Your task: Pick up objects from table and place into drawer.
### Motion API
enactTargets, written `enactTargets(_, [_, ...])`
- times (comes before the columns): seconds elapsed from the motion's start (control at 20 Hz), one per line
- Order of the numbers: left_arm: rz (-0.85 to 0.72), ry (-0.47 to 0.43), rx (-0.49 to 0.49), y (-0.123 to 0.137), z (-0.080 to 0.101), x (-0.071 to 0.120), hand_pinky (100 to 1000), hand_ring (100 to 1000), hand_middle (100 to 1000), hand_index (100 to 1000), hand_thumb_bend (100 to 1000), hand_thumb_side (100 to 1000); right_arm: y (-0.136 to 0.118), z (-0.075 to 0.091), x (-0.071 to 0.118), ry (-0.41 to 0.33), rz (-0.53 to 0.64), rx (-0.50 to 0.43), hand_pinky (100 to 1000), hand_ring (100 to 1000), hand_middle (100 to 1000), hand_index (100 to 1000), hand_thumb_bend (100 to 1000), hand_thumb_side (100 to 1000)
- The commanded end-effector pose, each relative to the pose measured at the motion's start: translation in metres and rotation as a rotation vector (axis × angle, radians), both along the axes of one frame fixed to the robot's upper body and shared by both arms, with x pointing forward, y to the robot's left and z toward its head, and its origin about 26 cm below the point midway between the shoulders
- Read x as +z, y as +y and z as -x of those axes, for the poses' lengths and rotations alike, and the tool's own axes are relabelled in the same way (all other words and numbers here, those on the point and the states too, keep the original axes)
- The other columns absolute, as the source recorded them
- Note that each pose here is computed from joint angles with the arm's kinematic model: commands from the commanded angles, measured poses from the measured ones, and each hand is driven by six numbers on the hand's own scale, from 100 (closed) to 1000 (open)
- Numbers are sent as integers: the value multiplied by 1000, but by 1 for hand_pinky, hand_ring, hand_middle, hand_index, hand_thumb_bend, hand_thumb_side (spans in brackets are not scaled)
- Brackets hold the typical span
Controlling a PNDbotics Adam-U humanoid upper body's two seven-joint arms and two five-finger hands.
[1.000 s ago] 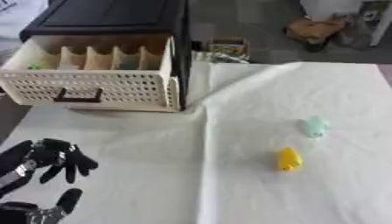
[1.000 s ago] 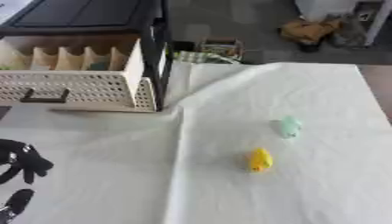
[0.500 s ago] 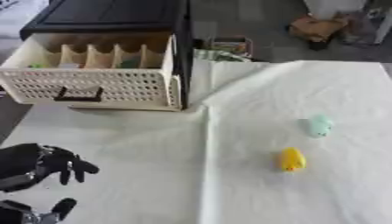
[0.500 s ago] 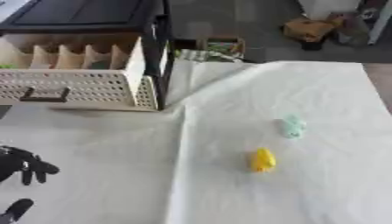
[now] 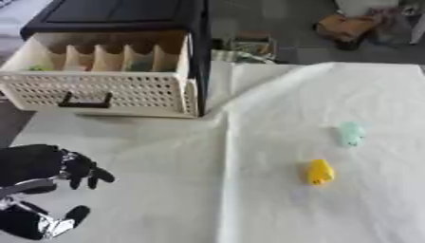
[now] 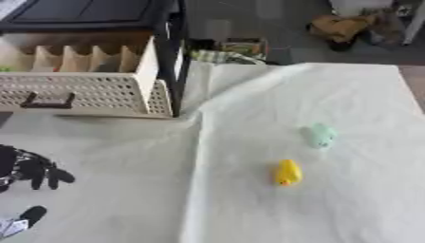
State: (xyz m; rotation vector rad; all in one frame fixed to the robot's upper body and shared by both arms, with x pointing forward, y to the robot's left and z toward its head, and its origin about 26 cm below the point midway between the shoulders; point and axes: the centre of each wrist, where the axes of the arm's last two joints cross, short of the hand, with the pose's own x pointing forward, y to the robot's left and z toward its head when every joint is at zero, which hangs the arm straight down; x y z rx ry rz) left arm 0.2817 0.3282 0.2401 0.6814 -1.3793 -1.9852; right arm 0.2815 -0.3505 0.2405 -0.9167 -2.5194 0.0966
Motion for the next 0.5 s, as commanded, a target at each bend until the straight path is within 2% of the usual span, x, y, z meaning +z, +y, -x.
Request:
enactTargets(0.05, [-47, -22, 36, 0, 1, 23, 296, 573, 635, 917, 105, 408, -2, 3, 7, -32, 12, -11, 575, 620, 329, 729, 341, 868])
enactTargets(0.25, [-29, -73, 73, -2, -1, 38, 289, 563, 609, 882, 105, 408, -3, 4, 4, -37, -2, -9, 576, 618, 329, 726, 330, 855])
enactTargets(0.5, [3, -120, 123, -2, -1, 46, 275, 550, 579, 850, 105, 408, -2, 4, 1, -31, -9, -3, 575, 612, 323, 728, 340, 855])
